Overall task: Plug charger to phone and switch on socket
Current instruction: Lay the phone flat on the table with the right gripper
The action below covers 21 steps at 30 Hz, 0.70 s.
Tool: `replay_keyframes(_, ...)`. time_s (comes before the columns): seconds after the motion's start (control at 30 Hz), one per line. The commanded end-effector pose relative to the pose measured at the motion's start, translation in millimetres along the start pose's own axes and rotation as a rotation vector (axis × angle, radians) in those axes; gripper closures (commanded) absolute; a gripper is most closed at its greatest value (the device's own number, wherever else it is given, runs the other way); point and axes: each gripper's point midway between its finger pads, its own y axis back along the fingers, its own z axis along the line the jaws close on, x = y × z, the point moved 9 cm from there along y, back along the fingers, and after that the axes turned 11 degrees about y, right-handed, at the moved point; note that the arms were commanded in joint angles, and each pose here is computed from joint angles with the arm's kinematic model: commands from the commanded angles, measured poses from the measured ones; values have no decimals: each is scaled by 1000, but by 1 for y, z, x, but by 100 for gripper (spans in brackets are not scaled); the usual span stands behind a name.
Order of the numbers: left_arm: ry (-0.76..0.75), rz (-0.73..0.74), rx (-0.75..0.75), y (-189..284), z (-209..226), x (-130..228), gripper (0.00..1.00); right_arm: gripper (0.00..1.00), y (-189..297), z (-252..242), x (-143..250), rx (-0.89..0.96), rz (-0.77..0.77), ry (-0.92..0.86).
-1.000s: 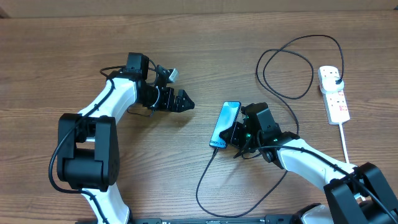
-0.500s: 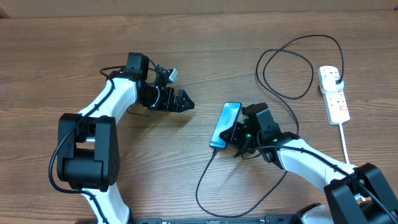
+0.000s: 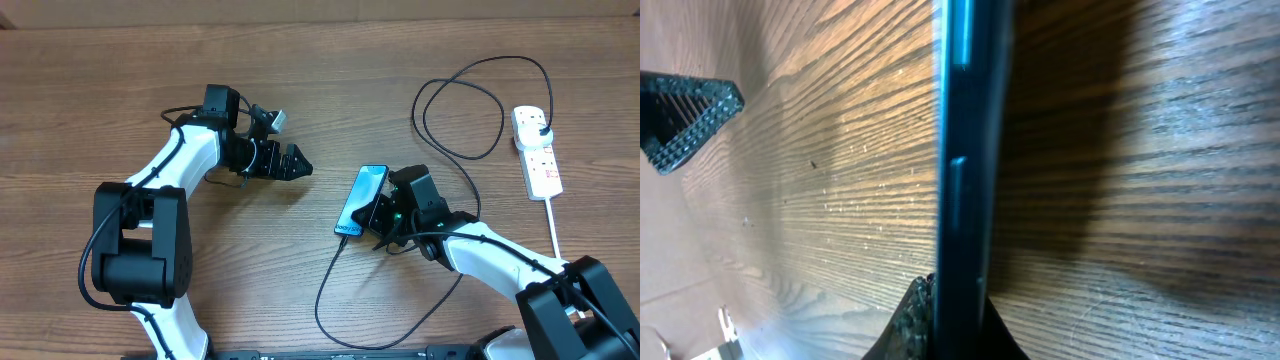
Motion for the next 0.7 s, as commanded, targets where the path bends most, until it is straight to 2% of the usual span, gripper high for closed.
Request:
replay_keyframes(0.0,-8,-9,-2,2,0,-2,0,91,-6,-6,0,50,-21,11)
replay_keyframes(0.27,-8,-9,-2,2,0,-2,0,90,-6,-4,-2,39,-33,21)
replay_keyframes(0.67,-8,-9,-2,2,0,-2,0,80,-5,-6,-6,69,-71,23)
